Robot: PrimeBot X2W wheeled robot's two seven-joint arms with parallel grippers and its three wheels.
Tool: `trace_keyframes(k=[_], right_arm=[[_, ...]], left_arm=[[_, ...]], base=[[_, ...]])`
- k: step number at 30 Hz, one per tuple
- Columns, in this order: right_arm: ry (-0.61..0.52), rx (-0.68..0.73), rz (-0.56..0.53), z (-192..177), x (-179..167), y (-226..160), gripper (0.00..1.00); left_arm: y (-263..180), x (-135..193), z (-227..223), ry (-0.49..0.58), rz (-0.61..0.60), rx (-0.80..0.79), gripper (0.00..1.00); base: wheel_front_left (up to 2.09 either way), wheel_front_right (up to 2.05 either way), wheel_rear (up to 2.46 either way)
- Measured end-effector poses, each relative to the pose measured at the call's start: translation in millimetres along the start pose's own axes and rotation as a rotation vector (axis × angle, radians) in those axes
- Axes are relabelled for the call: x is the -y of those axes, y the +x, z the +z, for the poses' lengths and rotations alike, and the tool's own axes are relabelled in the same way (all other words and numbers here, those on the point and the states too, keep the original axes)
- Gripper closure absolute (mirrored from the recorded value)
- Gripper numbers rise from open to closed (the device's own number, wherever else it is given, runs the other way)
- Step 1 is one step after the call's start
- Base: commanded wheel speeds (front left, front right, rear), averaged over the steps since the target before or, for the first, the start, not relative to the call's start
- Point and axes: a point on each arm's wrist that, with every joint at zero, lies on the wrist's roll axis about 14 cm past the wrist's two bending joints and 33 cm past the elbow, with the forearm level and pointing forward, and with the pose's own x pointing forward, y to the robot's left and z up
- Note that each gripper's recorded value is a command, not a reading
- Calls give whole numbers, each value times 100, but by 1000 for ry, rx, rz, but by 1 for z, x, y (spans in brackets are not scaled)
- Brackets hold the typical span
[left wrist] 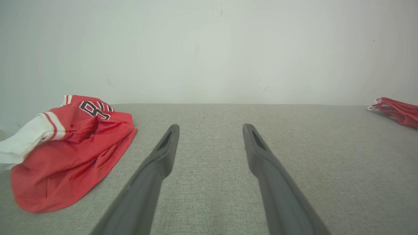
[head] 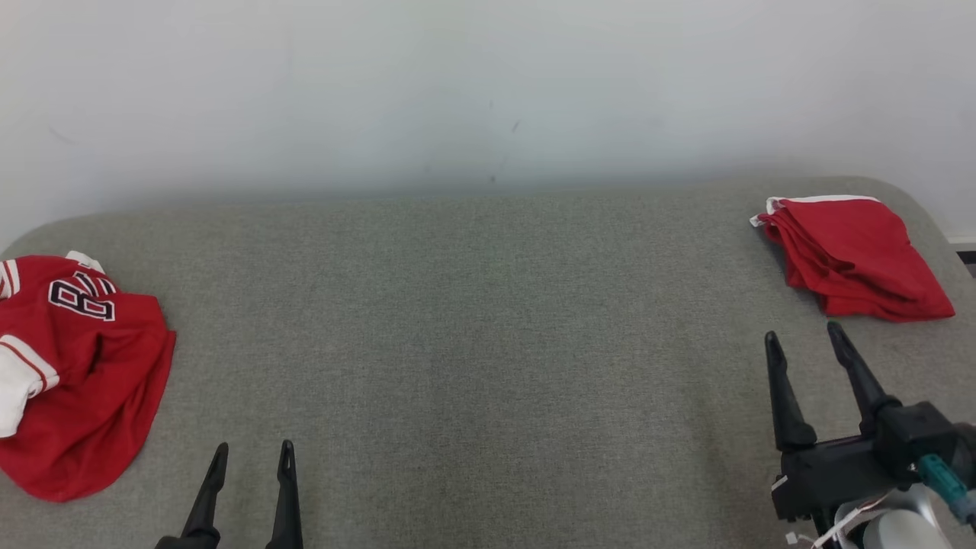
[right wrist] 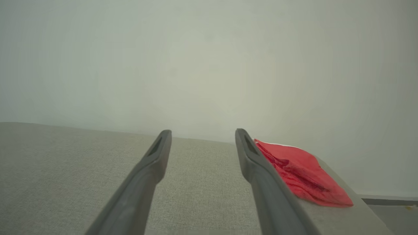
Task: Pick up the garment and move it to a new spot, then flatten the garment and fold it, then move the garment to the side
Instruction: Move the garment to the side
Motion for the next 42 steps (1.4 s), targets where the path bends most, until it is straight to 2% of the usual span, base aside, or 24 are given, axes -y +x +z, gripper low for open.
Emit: trace_keyframes(k=[7,15,42], right_arm=[[33,-39,-9,-14,-15,-27,0],[108,-55,-93,-22,-16,-47,0],[159,-114,-60,-40,-38,-53,0]], left_arm=[[3,6,-2,-1,-18,-7,0],[2,3,-6,-6,-7,-18,0],[-8,-8,-12,-1,29,-41,0]], base=[[0,0,0],[0,0,0],[0,0,0]])
